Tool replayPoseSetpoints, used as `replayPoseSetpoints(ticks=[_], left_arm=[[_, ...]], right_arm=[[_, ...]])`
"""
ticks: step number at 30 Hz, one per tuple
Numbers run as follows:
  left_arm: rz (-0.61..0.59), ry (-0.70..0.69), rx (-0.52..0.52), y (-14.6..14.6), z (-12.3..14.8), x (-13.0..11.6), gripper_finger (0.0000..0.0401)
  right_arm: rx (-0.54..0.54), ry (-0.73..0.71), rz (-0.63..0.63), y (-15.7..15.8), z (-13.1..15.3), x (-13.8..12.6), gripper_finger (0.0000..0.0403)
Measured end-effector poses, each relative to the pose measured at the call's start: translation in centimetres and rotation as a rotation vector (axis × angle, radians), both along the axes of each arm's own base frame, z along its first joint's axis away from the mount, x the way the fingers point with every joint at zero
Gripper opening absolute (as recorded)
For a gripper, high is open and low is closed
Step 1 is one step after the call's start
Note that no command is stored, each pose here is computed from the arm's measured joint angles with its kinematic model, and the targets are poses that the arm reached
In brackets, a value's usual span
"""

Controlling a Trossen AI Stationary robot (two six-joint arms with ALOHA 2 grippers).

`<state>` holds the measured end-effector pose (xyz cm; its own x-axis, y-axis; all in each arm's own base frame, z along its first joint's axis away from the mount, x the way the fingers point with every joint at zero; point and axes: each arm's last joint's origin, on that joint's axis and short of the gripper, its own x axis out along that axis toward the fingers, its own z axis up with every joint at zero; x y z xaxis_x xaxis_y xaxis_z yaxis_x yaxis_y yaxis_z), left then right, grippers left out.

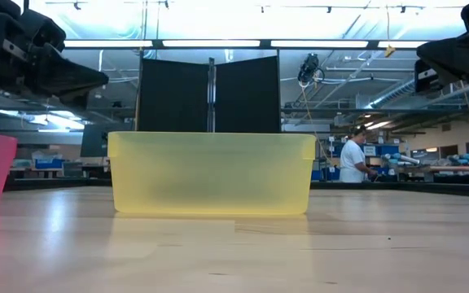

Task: Sort blocks
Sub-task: Return to Home Position

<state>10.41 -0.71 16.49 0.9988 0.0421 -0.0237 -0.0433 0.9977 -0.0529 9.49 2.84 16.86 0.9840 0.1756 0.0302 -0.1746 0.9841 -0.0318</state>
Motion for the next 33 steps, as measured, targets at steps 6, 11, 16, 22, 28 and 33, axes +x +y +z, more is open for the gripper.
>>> replayPoseSetpoints(ticks=[6,11,16,22,28,33], left_arm=[[-0.001,-0.009,-0.001,0.0,0.09,0.0,0.0027],[-0.001,-0.016,-0.002,0.0,0.14,0.0,0.0027],[-0.002,-0.016,-0.002,0.0,0.15,0.0,0.0028],[-0.002,-0.021,-0.002,-0.01,0.19,0.0,0.0028],[-0.003,-0.021,-0.002,-0.01,0.19,0.0,0.0028],[-0.007,-0.021,-0.003,-0.02,0.19,0.0,0.0028]], right_arm=[[0.0,0.0,-0.001,0.0,0.01,0.0,0.0027],[0.001,-0.001,-0.001,0.0,0.01,0.0,0.0027],[0.001,-0.001,-0.002,0.0,0.01,0.0,0.0025],[0.001,-0.001,-0.002,0.0,0.01,0.0,0.0027],[0.001,-0.001,-0.001,0.0,0.01,0.0,0.0026],[0.001,-0.001,-0.001,0.0,0.01,0.0,0.0025]])
